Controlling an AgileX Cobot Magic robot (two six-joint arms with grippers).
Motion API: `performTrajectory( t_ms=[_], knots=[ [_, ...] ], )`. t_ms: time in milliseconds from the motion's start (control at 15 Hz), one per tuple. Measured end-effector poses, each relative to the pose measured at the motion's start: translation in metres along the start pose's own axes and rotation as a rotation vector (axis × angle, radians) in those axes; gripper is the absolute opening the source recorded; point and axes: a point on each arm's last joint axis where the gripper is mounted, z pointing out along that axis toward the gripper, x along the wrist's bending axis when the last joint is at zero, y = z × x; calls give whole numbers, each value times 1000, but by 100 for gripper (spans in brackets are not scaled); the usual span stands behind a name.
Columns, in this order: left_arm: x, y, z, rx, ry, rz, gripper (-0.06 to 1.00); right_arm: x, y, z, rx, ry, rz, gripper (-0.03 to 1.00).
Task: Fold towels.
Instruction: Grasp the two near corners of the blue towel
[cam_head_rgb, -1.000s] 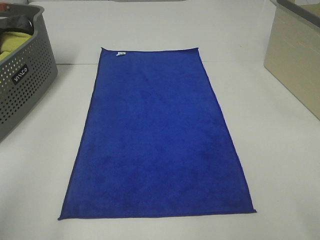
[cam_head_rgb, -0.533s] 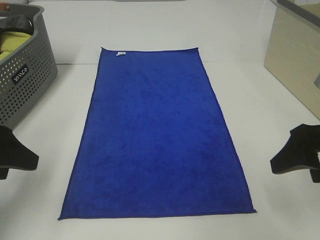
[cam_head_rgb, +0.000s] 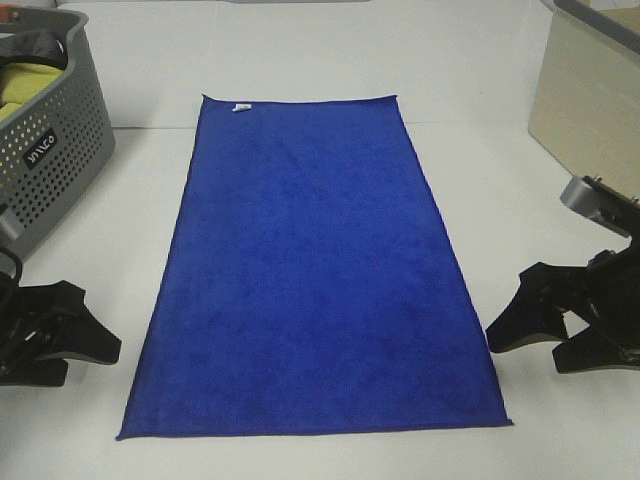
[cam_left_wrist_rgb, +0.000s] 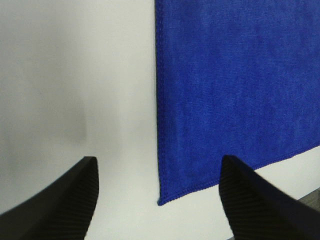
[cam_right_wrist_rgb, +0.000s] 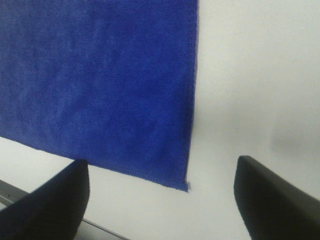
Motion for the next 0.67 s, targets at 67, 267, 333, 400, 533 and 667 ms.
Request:
performTrajectory(
  t_ms=[67, 267, 333, 400, 533, 667],
  knots=[
    [2, 0, 6, 8, -8, -11, 65, -5, 1, 8, 16, -10, 12, 75],
    [4, 0, 23, 23, -31, -8, 65, -14, 1, 27, 60, -14, 47, 75],
    [1, -1, 29, 31, -36, 3, 65, -16, 2, 32, 71, -8, 55, 75],
    [-6, 0, 37, 30, -37, 20, 65, -17, 5, 37, 76, 9, 69, 75],
    [-16, 7, 46, 36, -57, 39, 65, -16, 7, 44, 87, 46, 90, 73],
    [-24, 14, 54, 49, -85, 55, 65, -16, 9, 49, 104, 75, 101, 70]
  ],
)
